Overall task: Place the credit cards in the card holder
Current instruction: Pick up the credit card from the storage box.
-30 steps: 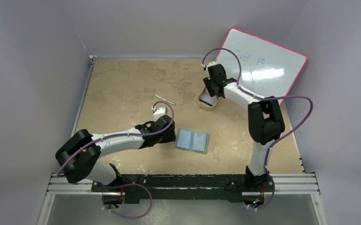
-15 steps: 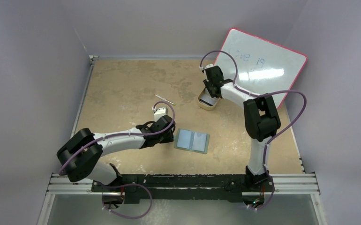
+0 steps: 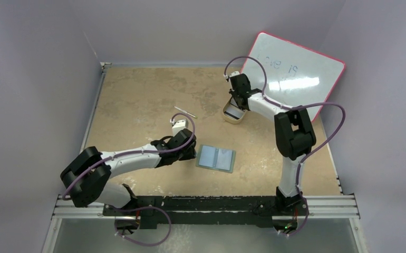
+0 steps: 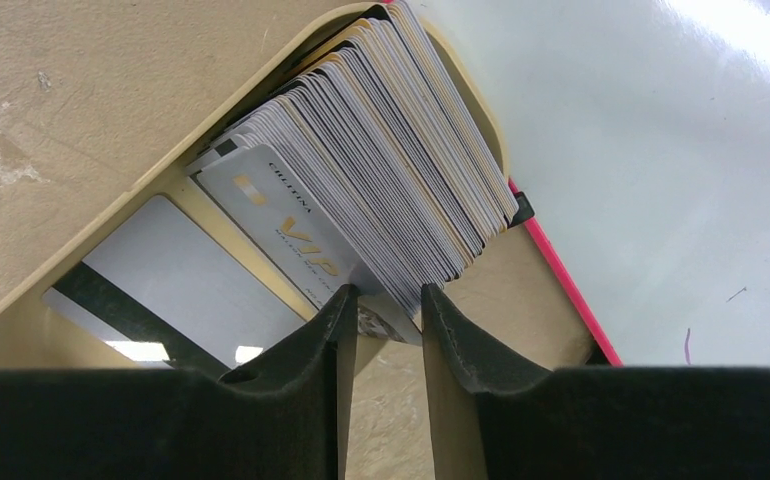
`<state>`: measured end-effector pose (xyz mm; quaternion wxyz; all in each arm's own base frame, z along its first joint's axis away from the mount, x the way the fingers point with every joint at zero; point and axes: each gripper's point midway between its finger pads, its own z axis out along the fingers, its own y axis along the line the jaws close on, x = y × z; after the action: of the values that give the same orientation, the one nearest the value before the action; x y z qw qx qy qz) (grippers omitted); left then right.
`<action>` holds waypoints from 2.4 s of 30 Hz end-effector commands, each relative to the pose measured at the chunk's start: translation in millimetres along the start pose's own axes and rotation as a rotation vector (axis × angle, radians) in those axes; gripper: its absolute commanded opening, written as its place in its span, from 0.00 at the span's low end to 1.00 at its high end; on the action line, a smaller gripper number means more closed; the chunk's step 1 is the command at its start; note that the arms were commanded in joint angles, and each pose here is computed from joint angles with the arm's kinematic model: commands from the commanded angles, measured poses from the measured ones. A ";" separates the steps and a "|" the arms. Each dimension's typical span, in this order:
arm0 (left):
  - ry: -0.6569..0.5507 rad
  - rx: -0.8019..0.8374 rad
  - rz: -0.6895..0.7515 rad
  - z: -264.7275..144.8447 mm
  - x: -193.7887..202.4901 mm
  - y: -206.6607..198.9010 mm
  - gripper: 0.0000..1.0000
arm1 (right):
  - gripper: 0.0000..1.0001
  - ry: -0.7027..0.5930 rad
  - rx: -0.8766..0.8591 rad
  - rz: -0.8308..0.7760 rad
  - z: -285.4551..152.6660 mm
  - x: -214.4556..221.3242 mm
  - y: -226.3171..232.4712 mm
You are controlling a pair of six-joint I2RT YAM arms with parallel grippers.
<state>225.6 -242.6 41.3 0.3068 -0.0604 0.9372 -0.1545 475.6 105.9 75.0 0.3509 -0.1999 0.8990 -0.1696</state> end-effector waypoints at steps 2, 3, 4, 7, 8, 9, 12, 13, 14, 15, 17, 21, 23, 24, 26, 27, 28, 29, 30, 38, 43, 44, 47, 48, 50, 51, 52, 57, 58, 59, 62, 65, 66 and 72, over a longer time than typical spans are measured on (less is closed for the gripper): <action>-0.041 0.017 -0.019 -7.5 -11.3 -2.5 0.38 | 0.29 -0.100 0.098 0.045 -21.0 -35.3 -37.5; -0.042 0.020 -0.021 -8.6 -11.8 -3.1 0.38 | 0.28 -0.099 0.099 0.045 -21.9 -35.7 -38.2; -0.044 0.022 -0.022 -9.5 -12.3 -3.3 0.38 | 0.27 -0.099 0.098 0.046 -22.9 -36.4 -39.0; -0.050 0.027 -0.027 -12.3 -14.6 -4.4 0.38 | 0.22 -0.103 0.084 0.051 -27.6 -38.5 -38.5; -0.053 0.029 -0.029 -12.9 -15.5 -5.0 0.38 | 0.20 -0.109 0.076 0.054 -29.3 -39.6 -38.0; -0.056 0.030 -0.031 -13.9 -16.5 -5.3 0.39 | 0.18 -0.114 0.069 0.057 -30.9 -41.0 -37.8; -0.058 0.033 -0.032 -15.1 -18.0 -6.7 0.39 | 0.12 -0.113 0.045 0.067 -34.9 -42.3 -35.3; -0.059 0.035 -0.034 -15.9 -18.9 -7.5 0.39 | 0.10 -0.110 0.039 0.068 -35.9 -41.9 -34.7; -0.058 0.036 -0.035 -16.5 -19.0 -7.7 0.38 | 0.07 -0.110 0.033 0.070 -37.5 -42.2 -34.2; -0.059 0.038 -0.037 -17.4 -19.6 -8.2 0.39 | 0.04 -0.109 0.025 0.068 -39.1 -42.2 -33.7; -0.063 0.042 -0.041 -19.9 -21.2 -9.0 0.39 | 0.01 -0.109 0.021 0.072 -44.3 -43.0 -35.5; -0.067 0.050 -0.054 -27.9 -25.6 -11.5 0.39 | 0.00 -0.112 -0.065 0.100 -58.4 -45.9 -25.9; -0.073 0.073 -0.068 -35.5 -30.9 -17.0 0.42 | 0.00 -0.121 -0.120 0.115 -68.3 -47.8 -19.4; -0.079 0.090 -0.075 -39.8 -33.8 -20.4 0.43 | 0.00 -0.132 -0.144 0.117 -73.4 -50.1 -17.1; -0.097 0.131 -0.096 -50.1 -41.2 -27.8 0.47 | 0.00 -0.143 -0.182 0.142 -84.9 -52.8 -14.8; -0.107 0.153 -0.105 -55.5 -44.8 -31.4 0.50 | 0.00 -0.150 -0.208 0.154 -91.3 -54.7 -12.6; -0.118 0.172 -0.116 -60.8 -48.7 -34.5 0.52 | 0.00 -0.156 -0.239 0.169 -98.2 -56.1 -9.3; -0.129 0.194 -0.124 -66.3 -53.0 -38.4 0.54 | 0.00 -0.162 -0.271 0.184 -105.5 -57.1 -5.6; -0.142 0.210 -0.127 -71.1 -57.1 -40.9 0.56 | 0.00 -0.170 -0.305 0.204 -113.2 -57.7 -1.7; -0.274 0.233 -0.139 -109.9 -100.9 -48.8 0.65 | 0.00 -0.336 -0.716 0.402 -200.5 -64.8 44.7; -0.290 0.386 -0.201 -130.6 -112.1 -74.4 0.65 | 0.00 -0.506 -1.025 0.558 -269.9 -72.4 67.3; -0.301 0.418 -0.220 -134.5 -115.0 -78.3 0.65 | 0.00 -0.526 -1.124 0.592 -285.2 -66.5 77.4; -0.336 0.483 -0.266 -142.4 -122.1 -82.8 0.65 | 0.00 -0.568 -1.278 0.706 -315.2 -52.7 89.7; -0.345 0.501 -0.274 -145.5 -124.3 -84.5 0.65 | 0.00 -0.572 -1.311 0.738 -321.3 -47.8 92.5; -0.357 0.526 -0.281 -150.0 -128.2 -88.6 0.65 | 0.00 -0.576 -1.371 0.785 -330.0 -38.0 98.8; -0.356 0.534 -0.281 -150.8 -128.9 -90.6 0.65 | 0.00 -0.584 -1.402 0.803 -335.7 -35.4 100.5; -0.356 0.538 -0.286 -151.8 -130.8 -92.4 0.65 | 0.00 -0.581 -1.435 0.827 -341.6 -32.4 102.1; -0.337 0.629 -0.312 -158.8 -130.7 -108.1 0.65 | 0.00 -0.625 -1.492 0.882 -356.3 -25.1 105.0; -0.340 0.666 -0.323 -162.9 -131.9 -112.6 0.65 | 0.00 -0.633 -1.503 0.903 -358.4 -24.3 103.8; -0.351 0.709 -0.337 -168.9 -135.4 -118.2 0.64 | 0.00 -0.647 -1.522 0.917 -362.1 -23.4 102.6; -0.353 0.772 -0.353 -177.4 -138.3 -126.7 0.62 | 0.00 -0.676 -1.562 0.939 -371.0 -24.2 98.8; -0.364 0.807 -0.374 -183.8 -141.4 -129.4 0.56 | 0.00 -0.670 -1.555 0.950 -369.1 -24.7 100.6; -0.369 0.813 -0.381 -185.3 -142.2 -129.1 0.53 | 0.00 -0.668 -1.554 0.959 -368.0 -24.1 100.7; -0.366 0.850 -0.378 -188.9 -142.2 -134.5 0.15 | 0.00 -0.640 -1.530 1.004 -358.1 -20.5 103.1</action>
<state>233.4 -288.6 280.9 0.4231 -0.1307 0.7309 -0.5193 214.4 267.1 274.6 0.3657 -0.0103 0.6349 0.6805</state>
